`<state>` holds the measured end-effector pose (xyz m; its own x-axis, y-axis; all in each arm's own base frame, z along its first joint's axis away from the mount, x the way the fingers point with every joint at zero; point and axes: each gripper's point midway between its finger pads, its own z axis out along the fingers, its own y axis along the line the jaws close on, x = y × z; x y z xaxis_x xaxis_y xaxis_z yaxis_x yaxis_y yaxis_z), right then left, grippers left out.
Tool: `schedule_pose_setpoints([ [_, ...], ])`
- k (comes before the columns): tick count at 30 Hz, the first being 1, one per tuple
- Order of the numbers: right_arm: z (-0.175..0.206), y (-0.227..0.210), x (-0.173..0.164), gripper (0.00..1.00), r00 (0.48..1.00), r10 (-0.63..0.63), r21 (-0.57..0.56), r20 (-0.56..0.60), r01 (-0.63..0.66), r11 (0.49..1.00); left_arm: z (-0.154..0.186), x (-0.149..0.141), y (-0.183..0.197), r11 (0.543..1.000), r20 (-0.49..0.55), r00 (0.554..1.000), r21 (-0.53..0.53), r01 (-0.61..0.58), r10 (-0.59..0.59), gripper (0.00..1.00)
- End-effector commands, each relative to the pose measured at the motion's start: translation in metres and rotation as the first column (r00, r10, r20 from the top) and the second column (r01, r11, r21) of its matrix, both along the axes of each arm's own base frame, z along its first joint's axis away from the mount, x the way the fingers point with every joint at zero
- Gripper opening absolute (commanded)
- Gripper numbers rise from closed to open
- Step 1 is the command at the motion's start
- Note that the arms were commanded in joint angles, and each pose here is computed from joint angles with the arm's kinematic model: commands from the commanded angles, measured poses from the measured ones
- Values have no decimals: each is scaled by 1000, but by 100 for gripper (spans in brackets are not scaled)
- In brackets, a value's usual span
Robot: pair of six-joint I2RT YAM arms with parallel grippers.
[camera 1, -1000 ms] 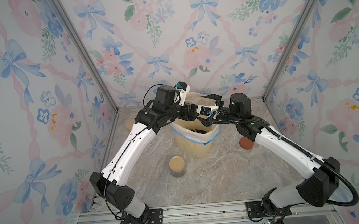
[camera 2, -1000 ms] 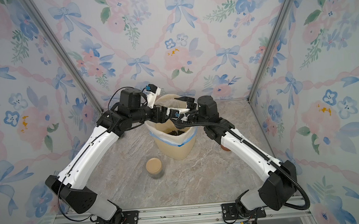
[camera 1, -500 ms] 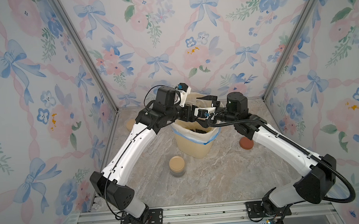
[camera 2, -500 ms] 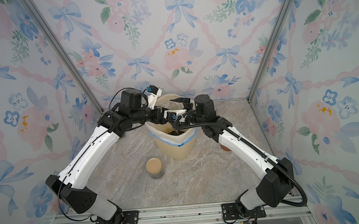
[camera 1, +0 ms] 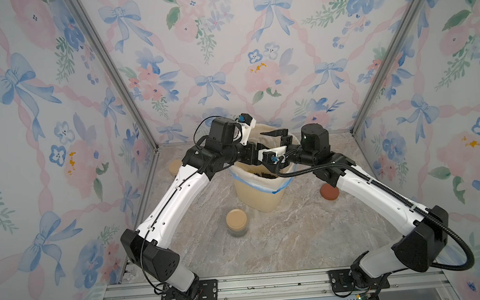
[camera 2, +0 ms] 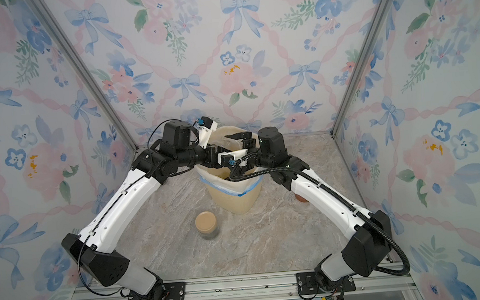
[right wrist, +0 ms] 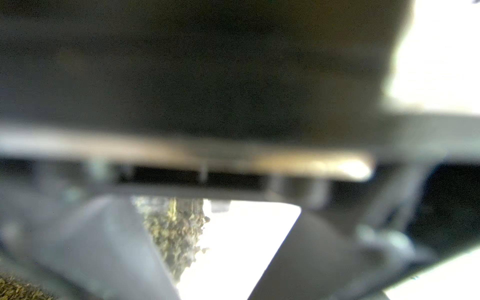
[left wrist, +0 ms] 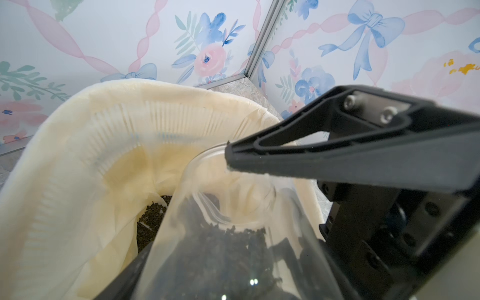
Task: Empty moldy tea leaves from jars
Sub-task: Pour the moldy tea leaves from the jar into the trash bin.
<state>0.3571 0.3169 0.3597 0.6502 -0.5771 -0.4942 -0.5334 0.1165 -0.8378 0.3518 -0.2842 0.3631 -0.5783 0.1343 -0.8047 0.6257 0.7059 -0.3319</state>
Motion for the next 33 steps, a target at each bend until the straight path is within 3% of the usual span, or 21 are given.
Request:
schedule_pose_setpoints([
  [1, -7, 4, 8, 99, 1000, -15, -39, 23, 16, 999, 39, -17, -1, 996, 82, 996, -75, 52, -46, 44],
  [11, -18, 10, 11, 92, 999, -29, -34, 19, 30, 999, 43, -19, -3, 993, 83, 995, -95, 67, -59, 43],
  [20, -6, 5, 12, 69, 999, -50, 73, -22, 52, 996, 41, -18, -3, 994, 84, 995, -90, 67, -60, 45],
  [24, -1, 4, 9, 67, 999, -41, 110, -24, 43, 993, 39, -17, -3, 994, 84, 995, -87, 64, -57, 52],
  [33, 3, 2, 3, 62, 999, -24, 129, -34, 28, 991, 39, -17, -2, 995, 93, 994, -80, 67, -59, 81],
])
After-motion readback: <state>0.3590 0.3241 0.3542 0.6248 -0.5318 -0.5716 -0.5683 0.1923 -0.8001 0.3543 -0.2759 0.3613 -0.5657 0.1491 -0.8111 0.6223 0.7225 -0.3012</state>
